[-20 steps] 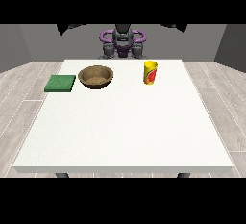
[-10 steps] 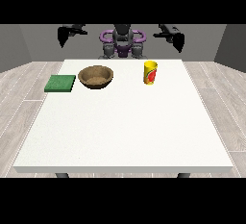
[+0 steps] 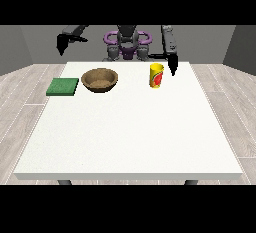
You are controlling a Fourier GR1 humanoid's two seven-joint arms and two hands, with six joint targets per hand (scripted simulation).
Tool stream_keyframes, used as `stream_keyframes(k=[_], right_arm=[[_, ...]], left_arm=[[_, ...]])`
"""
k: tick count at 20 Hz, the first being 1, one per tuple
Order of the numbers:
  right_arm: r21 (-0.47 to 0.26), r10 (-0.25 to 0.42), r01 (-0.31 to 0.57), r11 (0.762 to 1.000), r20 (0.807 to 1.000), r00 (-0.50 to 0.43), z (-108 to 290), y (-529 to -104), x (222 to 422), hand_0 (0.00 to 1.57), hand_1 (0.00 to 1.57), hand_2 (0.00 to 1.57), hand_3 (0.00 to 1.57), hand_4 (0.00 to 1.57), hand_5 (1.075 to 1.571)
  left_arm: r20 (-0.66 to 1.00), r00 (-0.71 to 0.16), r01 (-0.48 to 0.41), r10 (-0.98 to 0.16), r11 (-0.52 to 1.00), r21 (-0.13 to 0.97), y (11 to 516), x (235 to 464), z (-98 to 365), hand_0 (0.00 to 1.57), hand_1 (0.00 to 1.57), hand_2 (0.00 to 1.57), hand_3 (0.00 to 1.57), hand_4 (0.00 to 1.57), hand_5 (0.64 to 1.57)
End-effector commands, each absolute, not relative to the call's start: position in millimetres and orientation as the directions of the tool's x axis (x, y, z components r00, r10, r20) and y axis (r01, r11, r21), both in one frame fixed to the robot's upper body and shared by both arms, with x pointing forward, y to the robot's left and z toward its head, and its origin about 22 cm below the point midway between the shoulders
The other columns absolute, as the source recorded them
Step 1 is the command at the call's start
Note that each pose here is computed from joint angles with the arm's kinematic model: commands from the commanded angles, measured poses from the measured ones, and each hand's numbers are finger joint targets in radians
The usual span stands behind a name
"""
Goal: Pick the cup and pour the ball into the bowl, then pick the bowl and place it on the pad
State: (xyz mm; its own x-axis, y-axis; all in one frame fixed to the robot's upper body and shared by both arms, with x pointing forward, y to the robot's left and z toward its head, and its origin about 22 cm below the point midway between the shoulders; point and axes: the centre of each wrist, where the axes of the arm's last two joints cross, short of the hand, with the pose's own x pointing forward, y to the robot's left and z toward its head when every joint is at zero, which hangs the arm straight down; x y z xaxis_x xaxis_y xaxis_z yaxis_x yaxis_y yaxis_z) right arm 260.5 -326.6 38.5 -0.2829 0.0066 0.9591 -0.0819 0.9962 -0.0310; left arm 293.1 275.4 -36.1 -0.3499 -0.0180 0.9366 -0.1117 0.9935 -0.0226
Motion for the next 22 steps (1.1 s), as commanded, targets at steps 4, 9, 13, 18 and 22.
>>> stream_keyframes(k=[4,9,13,18,22], right_arm=[[-0.025,0.000,-0.072,0.997,0.941,-0.338,36.4,-329.9,276.7,0.00,0.00,0.00,0.00,0.00,1.570],[-0.026,0.001,-0.081,0.996,0.955,-0.297,31.2,-333.1,269.3,0.00,0.00,0.00,0.00,0.00,1.571],[-0.033,-0.011,-0.123,0.992,0.942,-0.334,49.8,-319.6,281.6,0.00,0.00,0.00,0.00,0.00,1.571],[-0.044,0.001,-0.115,0.992,0.936,-0.352,57.9,-324.0,279.0,0.00,0.00,0.00,0.00,0.00,1.571],[-0.041,0.002,-0.101,0.994,0.934,-0.357,38.4,-346.9,276.1,0.00,0.00,0.00,0.00,0.00,1.570]], left_arm=[[0.919,-0.393,-0.125,-0.040,0.992,-0.010,270.8,320.4,-53.1,0.00,0.00,0.00,0.00,0.00,1.517],[0.934,-0.355,-0.137,-0.046,0.991,-0.003,275.9,309.1,-84.8,0.00,0.00,0.00,0.00,0.00,1.520],[0.922,-0.382,-0.152,-0.071,0.988,0.013,274.4,325.4,-80.9,0.00,0.00,0.00,0.00,0.00,1.521],[0.920,-0.385,-0.186,-0.069,0.983,-0.003,270.6,329.6,-87.4,0.00,0.00,0.00,0.00,0.00,1.559],[0.853,-0.377,-0.269,-0.361,0.924,0.272,255.9,309.0,-101.5,1.29,1.29,1.57,1.57,1.40,1.268]])
